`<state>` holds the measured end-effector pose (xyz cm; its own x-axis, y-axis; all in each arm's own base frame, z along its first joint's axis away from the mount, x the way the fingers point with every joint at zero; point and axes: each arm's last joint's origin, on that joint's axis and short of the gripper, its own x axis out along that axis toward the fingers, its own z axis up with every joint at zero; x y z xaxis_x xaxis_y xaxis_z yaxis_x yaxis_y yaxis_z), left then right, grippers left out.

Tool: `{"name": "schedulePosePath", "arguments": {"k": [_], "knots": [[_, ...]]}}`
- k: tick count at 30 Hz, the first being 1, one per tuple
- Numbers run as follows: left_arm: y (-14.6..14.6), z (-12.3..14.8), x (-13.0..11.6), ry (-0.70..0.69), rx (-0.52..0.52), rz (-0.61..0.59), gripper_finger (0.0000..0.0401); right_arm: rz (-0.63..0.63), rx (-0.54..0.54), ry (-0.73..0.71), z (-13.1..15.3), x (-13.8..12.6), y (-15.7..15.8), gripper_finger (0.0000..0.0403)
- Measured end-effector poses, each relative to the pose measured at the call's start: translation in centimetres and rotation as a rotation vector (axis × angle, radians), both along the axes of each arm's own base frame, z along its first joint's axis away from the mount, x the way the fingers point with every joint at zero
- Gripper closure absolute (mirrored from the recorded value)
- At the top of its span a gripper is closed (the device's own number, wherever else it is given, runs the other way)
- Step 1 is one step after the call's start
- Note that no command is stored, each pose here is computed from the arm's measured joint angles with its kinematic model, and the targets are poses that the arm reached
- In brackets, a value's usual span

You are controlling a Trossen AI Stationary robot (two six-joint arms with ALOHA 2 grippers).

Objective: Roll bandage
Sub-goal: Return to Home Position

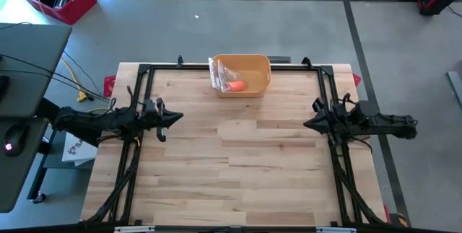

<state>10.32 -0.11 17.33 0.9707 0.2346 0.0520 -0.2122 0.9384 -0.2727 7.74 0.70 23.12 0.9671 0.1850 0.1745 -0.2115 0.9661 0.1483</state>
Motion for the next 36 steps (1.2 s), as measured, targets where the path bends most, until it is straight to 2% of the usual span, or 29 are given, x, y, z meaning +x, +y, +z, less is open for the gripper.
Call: {"name": "schedulePosePath", "arguments": {"k": [3, 6, 8, 10, 14, 16, 20, 36], "knots": [[0.0, 0.0, 0.0, 0.011, 0.026, 0.005, 0.0401, -0.01, -0.02, -0.021, -0.3, 0.4, 0.0, 0.0403], [0.0, 0.2, 0.0, 0.002, 0.074, 0.013, 0.0401, -0.003, -0.027, -0.163, -1.5, 0.9, 0.0, 0.0403], [0.0, 0.1, 0.0, 0.014, 0.102, 0.016, 0.0401, 0.006, -0.031, -0.202, -2.9, 1.3, 0.1, 0.0403], [0.0, 0.0, 0.0, 0.028, 0.107, 0.02, 0.0401, 0.008, -0.043, -0.121, -3.7, 1.6, 0.1, 0.0403], [0.1, -0.5, 0.0, 0.077, 0.083, 0.024, 0.0401, 0.023, -0.065, -0.084, -4.1, 1.7, 0.2, 0.0403], [0.1, -1.0, 0.0, 0.129, 0.085, 0.021, 0.0401, 0.042, -0.071, -0.015, -4.8, 1.8, 0.2, 0.0403], [0.0, -1.2, 0.1, 0.155, 0.115, 0.021, 0.0401, 0.036, -0.013, 0.148, -6.2, 2.0, 0.2, 0.0403], [0.0, -1.3, 0.2, 0.164, 0.123, 0.02, 0.0401, 0.013, -0.009, 0.18, -6.4, 2.2, 0.1, 0.0403]]}}
